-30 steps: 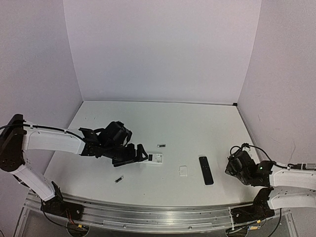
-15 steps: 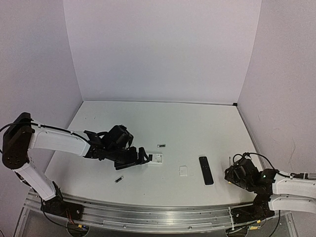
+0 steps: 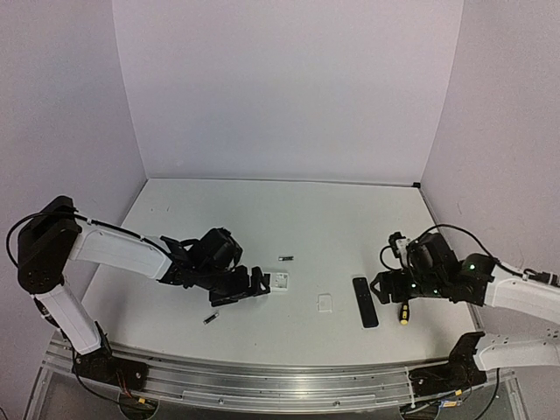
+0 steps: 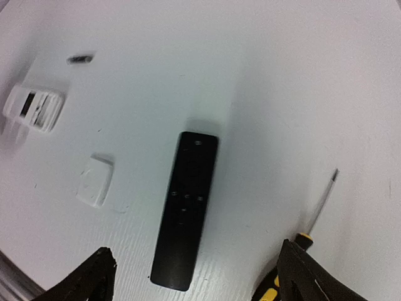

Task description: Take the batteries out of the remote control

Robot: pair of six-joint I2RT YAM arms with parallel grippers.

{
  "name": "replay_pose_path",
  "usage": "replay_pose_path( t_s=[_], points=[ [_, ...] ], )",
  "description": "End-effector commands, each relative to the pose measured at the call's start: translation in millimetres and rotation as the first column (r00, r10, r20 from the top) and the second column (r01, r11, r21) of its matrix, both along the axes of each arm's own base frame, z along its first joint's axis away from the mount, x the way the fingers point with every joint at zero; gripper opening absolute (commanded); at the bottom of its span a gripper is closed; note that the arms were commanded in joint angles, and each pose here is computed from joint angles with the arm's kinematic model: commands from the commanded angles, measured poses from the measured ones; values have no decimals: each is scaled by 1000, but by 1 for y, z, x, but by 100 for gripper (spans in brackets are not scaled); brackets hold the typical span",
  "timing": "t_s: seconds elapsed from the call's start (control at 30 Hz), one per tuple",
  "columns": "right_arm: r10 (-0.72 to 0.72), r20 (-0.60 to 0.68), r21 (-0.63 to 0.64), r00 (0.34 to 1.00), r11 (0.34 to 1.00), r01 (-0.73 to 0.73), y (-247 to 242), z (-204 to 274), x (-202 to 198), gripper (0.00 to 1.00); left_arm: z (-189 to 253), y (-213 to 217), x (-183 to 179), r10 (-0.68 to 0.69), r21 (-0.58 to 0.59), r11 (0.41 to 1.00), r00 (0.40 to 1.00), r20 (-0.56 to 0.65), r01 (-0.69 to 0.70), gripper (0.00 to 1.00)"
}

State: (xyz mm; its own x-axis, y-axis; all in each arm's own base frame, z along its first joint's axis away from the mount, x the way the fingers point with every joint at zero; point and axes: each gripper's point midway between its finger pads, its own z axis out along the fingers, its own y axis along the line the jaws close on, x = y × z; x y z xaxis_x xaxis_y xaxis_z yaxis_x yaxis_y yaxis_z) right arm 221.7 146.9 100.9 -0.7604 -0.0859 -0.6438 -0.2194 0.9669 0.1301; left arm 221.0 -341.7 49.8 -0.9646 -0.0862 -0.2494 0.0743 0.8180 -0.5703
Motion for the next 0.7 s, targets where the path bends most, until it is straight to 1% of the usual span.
replay_pose_path(
  t_s=[0.0,0.07,0.2,0.23,0.33,0.43,0.57,0.67],
  points=[
    [636,-82,-84,767,763,-641,58,1,-34,85,-3,-14,6,-9,-30,1000,1000,2,9,100],
    [760,-89,-104,644,636,-765,71,-4,-40,85,-7,-16,11,-1,-22,1000,1000,3,2,100],
    [849,-139,-50,510,509,-859,94,-17,-43,85,-19,-11,24,41,-5,999,999,-7,-41,100],
    [858,-153,-44,490,489,-871,98,-21,-40,85,-20,-10,26,46,-13,999,999,-12,-46,100],
    [860,-208,-54,466,466,-883,108,-36,-26,85,-23,-5,37,66,-20,998,998,-14,-67,100],
    [865,-237,-94,443,433,-896,113,-47,-12,85,-25,-2,46,77,-22,997,997,-15,-77,100],
    [861,-260,-153,438,411,-899,116,-60,5,85,-22,-5,57,68,-19,998,998,-2,-68,100],
    [862,-271,-174,429,394,-902,118,-72,12,85,-19,-11,64,48,-10,999,999,15,-48,100]
  ],
)
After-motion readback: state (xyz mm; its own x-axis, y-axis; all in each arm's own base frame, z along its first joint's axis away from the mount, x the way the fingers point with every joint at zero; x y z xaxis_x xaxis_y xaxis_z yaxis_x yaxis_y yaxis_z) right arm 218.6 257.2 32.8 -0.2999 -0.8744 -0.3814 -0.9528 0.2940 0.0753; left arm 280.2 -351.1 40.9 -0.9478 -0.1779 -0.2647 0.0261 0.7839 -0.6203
